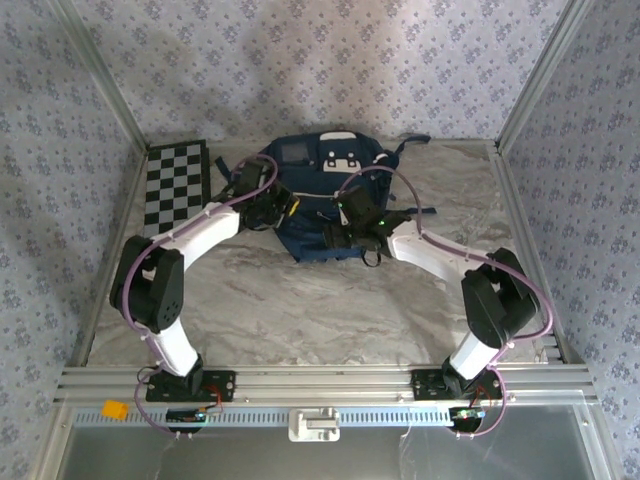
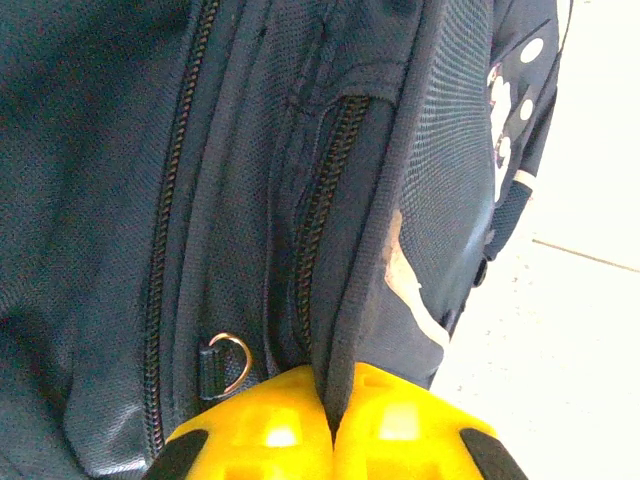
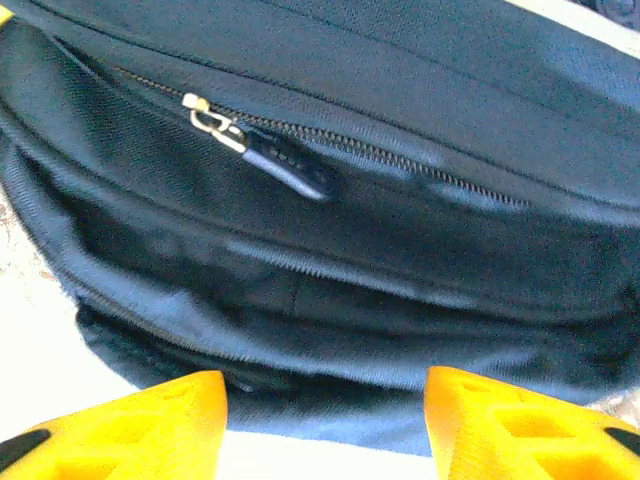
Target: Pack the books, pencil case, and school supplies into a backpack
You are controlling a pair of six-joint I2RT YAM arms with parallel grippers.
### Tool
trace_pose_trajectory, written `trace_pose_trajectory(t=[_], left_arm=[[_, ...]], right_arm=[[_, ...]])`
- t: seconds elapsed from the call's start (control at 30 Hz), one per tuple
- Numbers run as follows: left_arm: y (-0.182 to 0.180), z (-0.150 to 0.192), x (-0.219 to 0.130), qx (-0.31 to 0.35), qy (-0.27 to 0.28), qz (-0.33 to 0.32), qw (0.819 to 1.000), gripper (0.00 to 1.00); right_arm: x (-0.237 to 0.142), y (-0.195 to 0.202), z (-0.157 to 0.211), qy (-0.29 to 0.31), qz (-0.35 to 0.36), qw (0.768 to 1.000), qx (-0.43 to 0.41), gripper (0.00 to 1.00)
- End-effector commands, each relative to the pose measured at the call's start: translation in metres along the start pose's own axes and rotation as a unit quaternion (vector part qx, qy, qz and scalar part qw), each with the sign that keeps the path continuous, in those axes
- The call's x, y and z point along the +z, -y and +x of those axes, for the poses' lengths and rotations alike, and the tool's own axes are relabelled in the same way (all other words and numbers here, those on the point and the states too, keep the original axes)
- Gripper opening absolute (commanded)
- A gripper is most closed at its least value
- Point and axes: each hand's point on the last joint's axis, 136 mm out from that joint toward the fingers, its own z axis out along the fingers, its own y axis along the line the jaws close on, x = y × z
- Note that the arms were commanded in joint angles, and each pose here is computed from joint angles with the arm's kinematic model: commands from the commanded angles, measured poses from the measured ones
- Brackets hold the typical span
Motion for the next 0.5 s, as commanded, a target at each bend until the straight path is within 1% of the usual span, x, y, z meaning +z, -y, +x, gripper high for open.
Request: trace_pose_trajectory(t=[0.0,0.17,0.27,0.37,0.47], left_arm=[[0.037,0.002,-0.028,0.004,-0.008,0.055,0.998,0.00],[0.040,0.004,-0.030,0.010,-0.015,0.059,0.998,0.00],[0.041,0.005,-0.030,0.011,-0.016,0.060,0.998,0.00],[0.041,0.004,-0.030,0.015,-0.014,0.059,0.998,0.00],[0.039,0.003,-0.030,0.015,-0.013,0.058,0.998,0.00]], right_arm=[[0.004,-0.013,-0.024,0.026,-0.020,0.999,-0.027,0.57],[0.010,-0.008,-0.038,0.045,-0.006,0.999,-0.028,0.59],[0.015,-0.016,-0.043,0.052,-0.038,0.997,-0.035,0.58],[0.017,-0.016,-0.049,0.067,-0.048,0.996,-0.018,0.58],[0.023,-0.016,-0.052,0.067,-0.050,0.996,0.001,0.54]])
